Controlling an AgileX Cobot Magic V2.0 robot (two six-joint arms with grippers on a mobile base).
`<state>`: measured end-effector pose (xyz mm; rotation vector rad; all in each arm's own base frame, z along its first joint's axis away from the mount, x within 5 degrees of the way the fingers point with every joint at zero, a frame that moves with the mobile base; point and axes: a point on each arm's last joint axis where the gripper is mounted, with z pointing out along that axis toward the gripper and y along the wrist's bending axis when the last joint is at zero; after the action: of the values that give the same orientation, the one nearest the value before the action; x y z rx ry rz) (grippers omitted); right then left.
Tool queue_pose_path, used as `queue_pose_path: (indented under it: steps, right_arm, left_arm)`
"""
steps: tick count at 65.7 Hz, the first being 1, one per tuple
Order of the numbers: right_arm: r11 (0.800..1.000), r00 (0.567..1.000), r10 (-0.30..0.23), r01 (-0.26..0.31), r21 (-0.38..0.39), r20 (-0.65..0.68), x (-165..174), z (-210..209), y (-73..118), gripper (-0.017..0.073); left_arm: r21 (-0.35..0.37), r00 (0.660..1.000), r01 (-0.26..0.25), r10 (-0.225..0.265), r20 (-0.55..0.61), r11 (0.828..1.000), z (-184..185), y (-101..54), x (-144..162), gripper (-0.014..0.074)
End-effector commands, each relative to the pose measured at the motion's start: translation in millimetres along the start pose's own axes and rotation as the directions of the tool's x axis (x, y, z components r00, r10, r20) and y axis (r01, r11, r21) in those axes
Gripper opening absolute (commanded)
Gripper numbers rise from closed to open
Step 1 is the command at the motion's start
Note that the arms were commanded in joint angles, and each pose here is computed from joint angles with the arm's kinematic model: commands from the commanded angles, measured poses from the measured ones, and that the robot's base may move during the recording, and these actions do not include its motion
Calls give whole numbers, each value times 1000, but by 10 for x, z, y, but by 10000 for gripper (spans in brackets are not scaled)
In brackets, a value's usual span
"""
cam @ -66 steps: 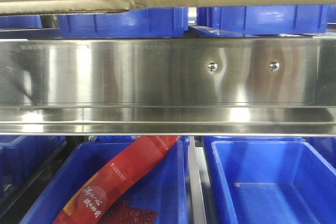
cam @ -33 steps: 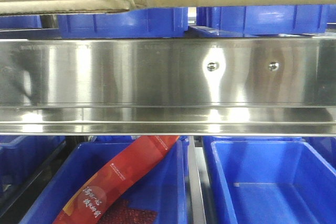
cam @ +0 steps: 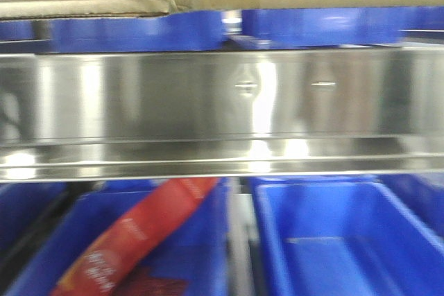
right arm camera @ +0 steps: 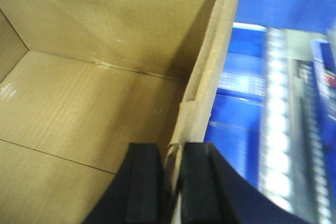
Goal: Grab carton from right shelf to conveyor
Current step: 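Lift the carton off the shelf with both grippers, then hold the carton with both grippers while the base turns away from the shelf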
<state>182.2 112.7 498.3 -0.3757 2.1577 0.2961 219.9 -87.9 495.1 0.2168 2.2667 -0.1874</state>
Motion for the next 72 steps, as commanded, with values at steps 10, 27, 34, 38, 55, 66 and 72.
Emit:
queue_pose_path:
  steps: [10, 27, 34, 38, 55, 66, 72]
  right_arm:
    - [1000, 998, -16, 17, -19, 67, -48, -51, 8, -71]
    - [1000, 998, -16, 17, -19, 67, -48, -51, 8, -71]
    - [1000, 998, -16, 17, -19, 67, -48, -51, 8, -71]
    - [1000, 998, -16, 17, -19, 67, -48, -51, 8, -71]
    - [1000, 998, -16, 17, -19, 67, -48, -51, 8, -71]
    - [1000, 998, -16, 17, -19, 67, -48, -51, 8, -71]
    - [1000, 998, -16, 17, -19, 67, -48, -51, 8, -71]
  left_arm:
    - [59, 999, 0, -3, 53, 998, -77, -60, -30, -13]
    - [59, 999, 0, -3, 53, 998, -77, -60, -30, -13]
    - [59, 999, 0, -3, 53, 998, -77, -60, -30, -13]
    - [59, 999, 0, -3, 53, 998, -77, -60, -30, -13]
    - [59, 999, 0, -3, 53, 998, -77, -60, -30, -13]
    - [59, 999, 0, -3, 53, 998, -77, -60, -30, -13]
    - [59, 999, 0, -3, 53, 998, -77, -60, -30, -13]
